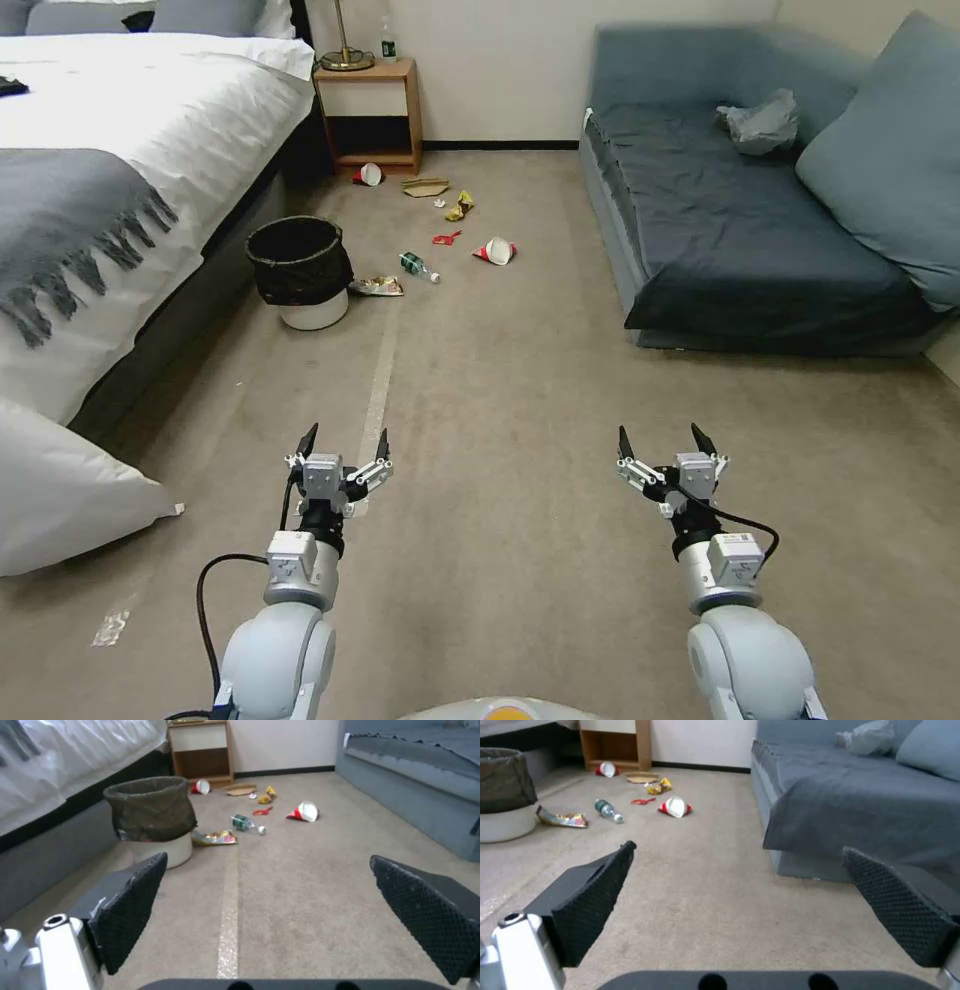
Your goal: Pick up the trash can from the floor.
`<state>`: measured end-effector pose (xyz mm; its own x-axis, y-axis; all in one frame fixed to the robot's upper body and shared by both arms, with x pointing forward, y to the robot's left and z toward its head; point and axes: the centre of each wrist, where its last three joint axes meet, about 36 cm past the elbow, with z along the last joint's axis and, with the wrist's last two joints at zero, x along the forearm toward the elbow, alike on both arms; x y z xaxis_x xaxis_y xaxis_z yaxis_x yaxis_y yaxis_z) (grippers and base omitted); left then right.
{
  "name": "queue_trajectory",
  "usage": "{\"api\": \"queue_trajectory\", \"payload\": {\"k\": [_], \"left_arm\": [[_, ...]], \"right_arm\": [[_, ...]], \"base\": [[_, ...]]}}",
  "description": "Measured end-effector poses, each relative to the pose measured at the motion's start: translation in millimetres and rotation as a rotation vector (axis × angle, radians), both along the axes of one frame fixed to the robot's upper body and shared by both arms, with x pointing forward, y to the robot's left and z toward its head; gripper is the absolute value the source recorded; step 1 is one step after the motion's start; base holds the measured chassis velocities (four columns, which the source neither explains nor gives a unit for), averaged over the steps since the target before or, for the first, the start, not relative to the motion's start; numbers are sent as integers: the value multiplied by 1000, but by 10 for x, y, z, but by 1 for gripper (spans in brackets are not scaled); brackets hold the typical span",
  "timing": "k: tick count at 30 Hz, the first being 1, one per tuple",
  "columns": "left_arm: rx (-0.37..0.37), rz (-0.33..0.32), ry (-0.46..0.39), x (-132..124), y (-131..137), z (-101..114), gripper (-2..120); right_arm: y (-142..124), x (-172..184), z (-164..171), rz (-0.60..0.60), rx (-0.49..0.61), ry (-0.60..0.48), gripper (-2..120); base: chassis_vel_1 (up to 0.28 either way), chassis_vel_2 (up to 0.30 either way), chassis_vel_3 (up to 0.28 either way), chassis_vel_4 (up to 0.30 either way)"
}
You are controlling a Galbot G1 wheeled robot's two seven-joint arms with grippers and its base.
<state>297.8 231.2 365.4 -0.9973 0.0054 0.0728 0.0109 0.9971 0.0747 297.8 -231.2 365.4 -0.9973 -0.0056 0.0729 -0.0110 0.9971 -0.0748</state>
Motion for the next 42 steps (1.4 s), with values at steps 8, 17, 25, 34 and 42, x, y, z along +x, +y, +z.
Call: {"api": "queue_trajectory", "payload": {"k": [8,17,25,34,42], "left_arm": [[0,0,0,0,0,0,100],[0,0,0,0,0,0,100],[0,0,0,0,0,0,100],[-4,0,0,-6,-7,3,100],[-189,21,-107,-218,-375,581,100]], "right_arm": [[0,0,0,0,0,0,100],[0,0,0,0,0,0,100],[0,0,0,0,0,0,100],[2,-1,0,0,0,1,100],[632,-261,425,234,33,105,100]], "base": [[0,0,0,0],[0,0,0,0],[0,0,0,0],[0,0,0,0],[0,0,0,0]]}}
